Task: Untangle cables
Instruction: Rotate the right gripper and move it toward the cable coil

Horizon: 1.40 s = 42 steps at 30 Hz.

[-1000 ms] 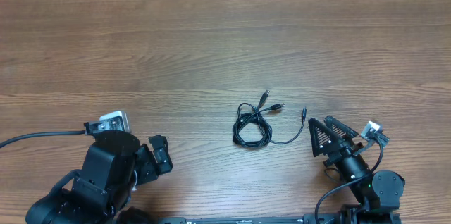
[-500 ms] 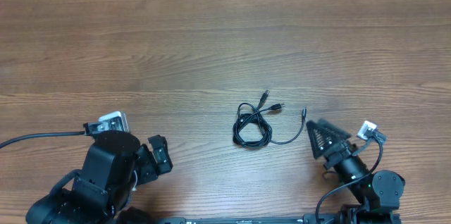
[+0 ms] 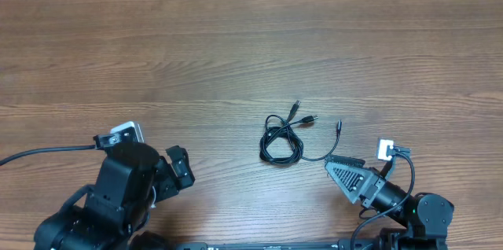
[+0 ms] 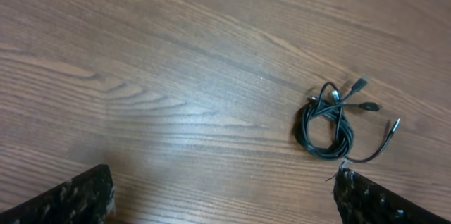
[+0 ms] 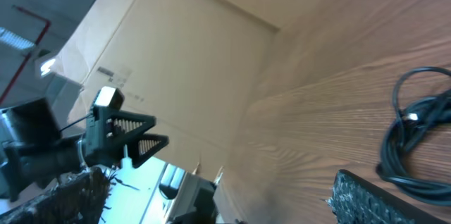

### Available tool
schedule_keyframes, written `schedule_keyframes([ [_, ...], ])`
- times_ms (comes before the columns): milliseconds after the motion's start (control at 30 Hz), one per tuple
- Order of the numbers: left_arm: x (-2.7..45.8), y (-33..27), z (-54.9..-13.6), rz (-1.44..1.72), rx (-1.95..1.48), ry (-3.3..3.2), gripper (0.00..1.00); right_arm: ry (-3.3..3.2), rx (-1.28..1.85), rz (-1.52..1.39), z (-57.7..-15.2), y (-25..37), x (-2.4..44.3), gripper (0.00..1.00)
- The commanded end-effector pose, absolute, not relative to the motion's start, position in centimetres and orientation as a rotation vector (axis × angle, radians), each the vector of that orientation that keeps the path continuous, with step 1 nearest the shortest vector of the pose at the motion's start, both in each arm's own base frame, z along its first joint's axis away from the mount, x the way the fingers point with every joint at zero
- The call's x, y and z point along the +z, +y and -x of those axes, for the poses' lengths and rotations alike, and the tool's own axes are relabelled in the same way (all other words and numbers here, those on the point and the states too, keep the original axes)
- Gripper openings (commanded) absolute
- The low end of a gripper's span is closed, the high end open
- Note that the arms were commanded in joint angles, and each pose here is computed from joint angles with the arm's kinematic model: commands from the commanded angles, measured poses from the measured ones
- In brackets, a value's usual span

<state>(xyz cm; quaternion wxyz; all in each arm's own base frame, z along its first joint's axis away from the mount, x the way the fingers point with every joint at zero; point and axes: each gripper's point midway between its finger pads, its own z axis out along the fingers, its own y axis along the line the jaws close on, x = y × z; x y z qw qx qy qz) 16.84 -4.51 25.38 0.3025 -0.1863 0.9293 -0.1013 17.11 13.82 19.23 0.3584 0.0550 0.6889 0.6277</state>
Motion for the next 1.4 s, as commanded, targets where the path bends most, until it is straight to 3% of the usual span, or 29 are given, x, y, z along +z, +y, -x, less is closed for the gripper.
schedule_keyframes([
  [0, 24.8, -4.9, -16.9, 0.526, -0.278, 2.497, 1.00, 1.767, 1.539, -0.217, -18.2, 12.8, 19.1, 0.99],
  [233, 24.0, -5.2, -17.3, 0.528, -0.244, 2.540, 0.99, 1.857, 1.473, -0.311, -18.6, 12.3, 19.3, 0.99],
  [600, 22.8, -6.0, -18.2, 0.526, -0.216, 2.610, 1.00, 2.225, 0.948, -0.506, -17.7, 8.1, 20.4, 0.99],
  [767, 22.4, -6.4, -18.9, 0.527, -0.206, 2.623, 0.99, 2.292, 1.130, -0.462, -16.6, 10.3, 21.4, 1.00],
  [900, 22.0, -6.8, -19.3, 0.526, -0.203, 2.643, 1.00, 2.183, 1.415, -0.323, -16.6, 12.9, 25.2, 1.00],
  [1033, 21.7, -7.1, -19.6, 0.524, -0.204, 2.661, 0.99, 2.004, 1.504, -0.314, -18.4, 13.0, 29.7, 1.00],
  [1233, 21.5, -7.7, -19.4, 0.465, -0.233, 2.692, 1.00, 1.790, 1.413, -0.213, -20.8, 12.0, 34.1, 1.00],
  [1367, 21.6, -8.9, -18.6, 0.384, -0.322, 2.731, 1.00, 1.859, 1.228, -0.315, -24.4, 10.1, 30.9, 1.00],
])
